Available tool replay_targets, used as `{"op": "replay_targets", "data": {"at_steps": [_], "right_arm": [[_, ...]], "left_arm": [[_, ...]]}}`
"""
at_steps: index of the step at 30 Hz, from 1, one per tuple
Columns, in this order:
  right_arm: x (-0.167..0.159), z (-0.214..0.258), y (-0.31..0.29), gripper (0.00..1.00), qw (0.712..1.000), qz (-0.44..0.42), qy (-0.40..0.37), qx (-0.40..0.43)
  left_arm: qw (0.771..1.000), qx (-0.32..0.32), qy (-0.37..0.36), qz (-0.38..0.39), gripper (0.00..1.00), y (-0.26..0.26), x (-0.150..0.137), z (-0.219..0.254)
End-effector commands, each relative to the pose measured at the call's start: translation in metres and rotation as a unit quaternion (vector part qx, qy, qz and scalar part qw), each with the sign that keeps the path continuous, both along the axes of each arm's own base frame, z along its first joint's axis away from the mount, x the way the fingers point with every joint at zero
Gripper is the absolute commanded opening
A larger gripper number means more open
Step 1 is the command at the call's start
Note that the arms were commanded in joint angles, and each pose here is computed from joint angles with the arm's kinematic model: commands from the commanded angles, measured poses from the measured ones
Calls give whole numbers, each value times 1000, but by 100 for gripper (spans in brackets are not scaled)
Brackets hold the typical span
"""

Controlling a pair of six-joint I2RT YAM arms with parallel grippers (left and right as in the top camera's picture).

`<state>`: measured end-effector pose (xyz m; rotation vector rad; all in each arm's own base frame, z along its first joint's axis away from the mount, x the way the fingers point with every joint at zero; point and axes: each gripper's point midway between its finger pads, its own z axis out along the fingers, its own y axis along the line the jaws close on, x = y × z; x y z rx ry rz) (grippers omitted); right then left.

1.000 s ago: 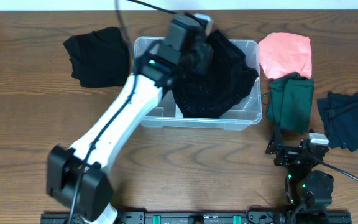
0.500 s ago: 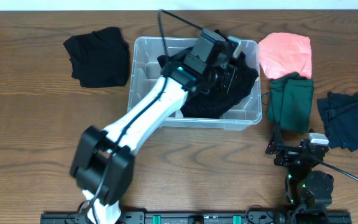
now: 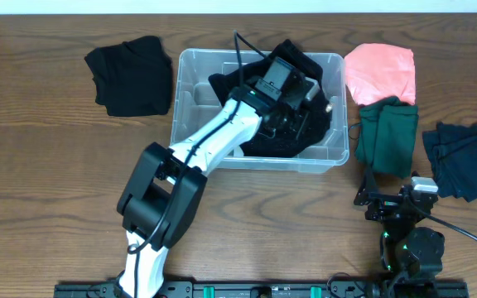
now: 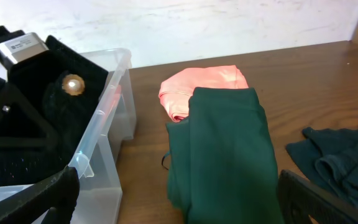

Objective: Pack container

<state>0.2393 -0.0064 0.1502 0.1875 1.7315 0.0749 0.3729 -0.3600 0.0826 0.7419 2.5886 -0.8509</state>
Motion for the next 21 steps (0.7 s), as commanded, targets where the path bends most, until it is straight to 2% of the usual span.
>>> {"op": "replay_targets", "data": {"at_steps": [1, 5, 8, 10, 12, 13, 17, 21], "right_arm": [[0, -1, -2, 99, 1000, -5, -1, 5], [0, -1, -2, 99, 1000, -5, -1, 5], [0, -1, -2, 99, 1000, -5, -1, 5], [0, -1, -2, 99, 1000, -5, -1, 5], [0, -1, -2, 99, 1000, -5, -1, 5], [0, -1, -2, 99, 1000, -5, -1, 5], [0, -1, -2, 99, 1000, -5, -1, 5], [0, -1, -2, 99, 1000, -5, -1, 5]], "left_arm": [[998, 26, -12, 60, 31, 36, 32, -1], [997, -14, -36, 72, 33, 47, 41, 45], [992, -46, -78, 83, 39, 57, 44, 99], [986, -67, -117, 95, 49, 69, 43, 141], [976, -76, -167, 116, 64, 90, 44, 183], [969, -74, -196, 129, 70, 104, 45, 203], [936, -30, -273, 220, 79, 176, 51, 253], [903, 42, -274, 329, 79, 261, 54, 256]]}}
